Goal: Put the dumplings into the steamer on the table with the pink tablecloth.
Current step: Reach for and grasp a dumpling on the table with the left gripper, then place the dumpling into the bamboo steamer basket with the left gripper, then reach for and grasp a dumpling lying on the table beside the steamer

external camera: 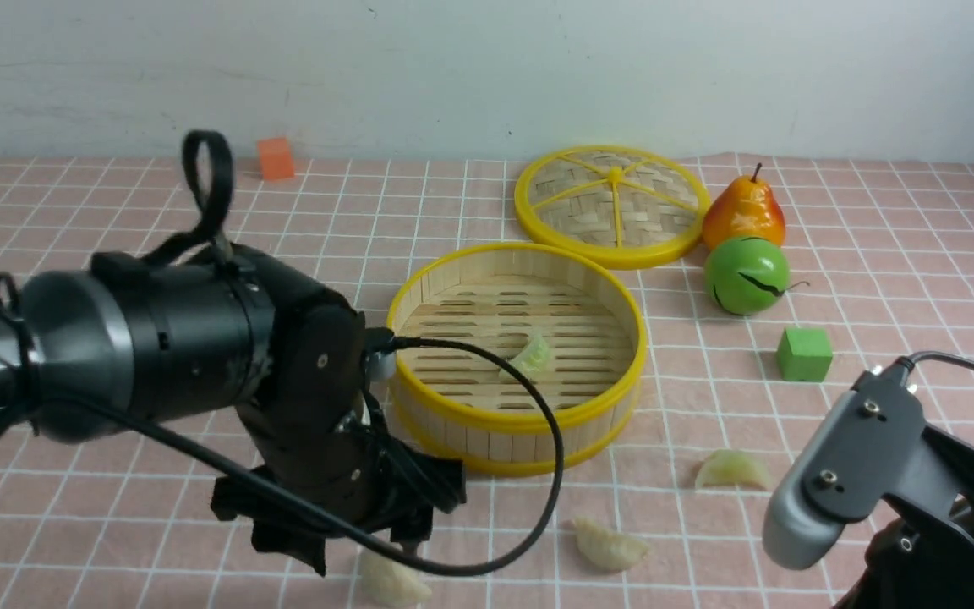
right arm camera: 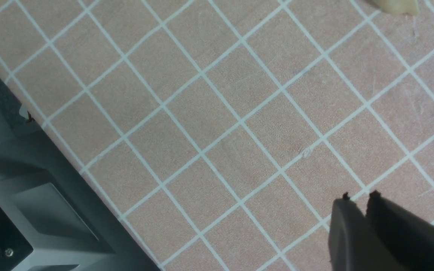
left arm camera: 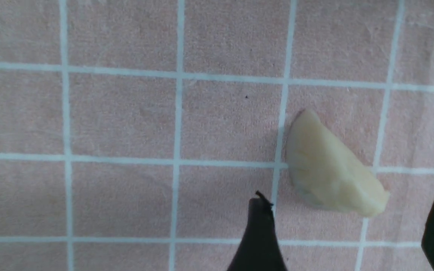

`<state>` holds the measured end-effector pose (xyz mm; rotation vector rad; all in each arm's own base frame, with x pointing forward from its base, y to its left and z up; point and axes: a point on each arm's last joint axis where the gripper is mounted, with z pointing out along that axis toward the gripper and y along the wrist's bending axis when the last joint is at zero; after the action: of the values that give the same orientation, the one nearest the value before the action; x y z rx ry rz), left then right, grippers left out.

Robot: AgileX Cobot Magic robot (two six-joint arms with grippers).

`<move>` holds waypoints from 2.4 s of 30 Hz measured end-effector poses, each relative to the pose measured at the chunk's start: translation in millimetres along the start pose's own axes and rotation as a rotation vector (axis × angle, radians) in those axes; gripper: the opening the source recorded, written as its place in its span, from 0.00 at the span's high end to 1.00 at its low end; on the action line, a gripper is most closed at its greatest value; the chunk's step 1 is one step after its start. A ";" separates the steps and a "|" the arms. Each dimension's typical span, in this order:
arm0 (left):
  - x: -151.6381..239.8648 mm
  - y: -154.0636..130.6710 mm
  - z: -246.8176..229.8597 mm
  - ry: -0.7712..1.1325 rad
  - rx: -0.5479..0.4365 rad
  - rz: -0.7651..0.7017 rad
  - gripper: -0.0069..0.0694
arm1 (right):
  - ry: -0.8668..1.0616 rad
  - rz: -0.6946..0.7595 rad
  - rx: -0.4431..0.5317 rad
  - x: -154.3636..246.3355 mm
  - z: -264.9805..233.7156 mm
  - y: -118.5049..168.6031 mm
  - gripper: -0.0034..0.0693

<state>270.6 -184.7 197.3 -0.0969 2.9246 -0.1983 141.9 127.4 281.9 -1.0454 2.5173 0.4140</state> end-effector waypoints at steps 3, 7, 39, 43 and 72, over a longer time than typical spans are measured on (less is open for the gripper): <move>-1.2 -1.4 19.0 0.021 -0.015 -0.015 0.25 | 0.000 0.001 -0.001 0.0 0.0 0.1 0.85; -1.5 -2.3 35.7 0.039 -0.027 -0.019 0.32 | 0.000 0.001 -0.001 0.0 0.0 0.1 0.85; -130.4 -75.3 -25.2 -0.273 -0.122 0.419 0.57 | 0.043 0.007 -0.021 3.9 -0.1 1.9 0.84; -144.5 -85.4 9.5 -0.265 -0.143 0.430 0.58 | 0.054 0.013 -0.032 4.9 -0.2 3.0 0.84; -99.6 -27.5 -223.8 -0.449 0.103 0.331 0.51 | -0.081 0.036 0.089 -68.7 2.1 -44.4 0.73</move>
<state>322.0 -175.6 438.2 0.3163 2.4326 -0.2368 219.2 140.0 305.8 -0.9330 2.4622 0.3443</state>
